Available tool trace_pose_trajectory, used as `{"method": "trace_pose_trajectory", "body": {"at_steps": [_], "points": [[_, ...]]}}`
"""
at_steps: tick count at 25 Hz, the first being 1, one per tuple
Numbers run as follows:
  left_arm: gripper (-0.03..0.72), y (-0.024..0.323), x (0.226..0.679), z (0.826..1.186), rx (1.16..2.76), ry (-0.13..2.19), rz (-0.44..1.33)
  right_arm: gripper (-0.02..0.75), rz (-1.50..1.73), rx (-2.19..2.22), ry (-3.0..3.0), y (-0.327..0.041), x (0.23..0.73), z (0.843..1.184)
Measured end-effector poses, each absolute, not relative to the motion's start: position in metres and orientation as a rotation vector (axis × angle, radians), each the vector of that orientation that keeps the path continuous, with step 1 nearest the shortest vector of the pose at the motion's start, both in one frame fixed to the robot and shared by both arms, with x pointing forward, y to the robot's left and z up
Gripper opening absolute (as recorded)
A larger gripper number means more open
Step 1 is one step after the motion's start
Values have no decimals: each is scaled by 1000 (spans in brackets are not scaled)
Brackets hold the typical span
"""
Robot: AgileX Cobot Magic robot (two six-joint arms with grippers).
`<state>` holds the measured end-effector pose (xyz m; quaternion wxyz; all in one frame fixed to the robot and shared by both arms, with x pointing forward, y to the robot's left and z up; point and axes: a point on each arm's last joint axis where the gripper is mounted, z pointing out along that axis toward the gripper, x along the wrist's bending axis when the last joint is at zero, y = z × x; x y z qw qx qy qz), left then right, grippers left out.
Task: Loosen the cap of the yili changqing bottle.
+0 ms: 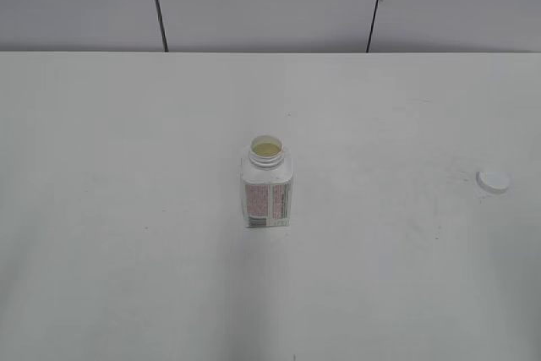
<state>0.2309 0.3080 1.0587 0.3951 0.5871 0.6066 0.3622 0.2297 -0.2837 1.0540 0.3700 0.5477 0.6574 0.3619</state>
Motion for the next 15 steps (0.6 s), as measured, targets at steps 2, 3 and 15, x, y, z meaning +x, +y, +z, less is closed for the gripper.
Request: {"method": "trace_pose_trajectory", "body": {"at_steps": [2, 3, 15], "points": [[561, 308, 231, 1059, 1473, 1559, 932, 521, 937, 1393, 1700, -284, 229, 1054], [561, 308, 231, 1059, 1469, 1564, 936, 521, 942, 1386, 1708, -284, 229, 1054], [561, 308, 231, 1059, 1456, 1581, 947, 521, 914, 1358, 1726, -288, 229, 1054]]}}
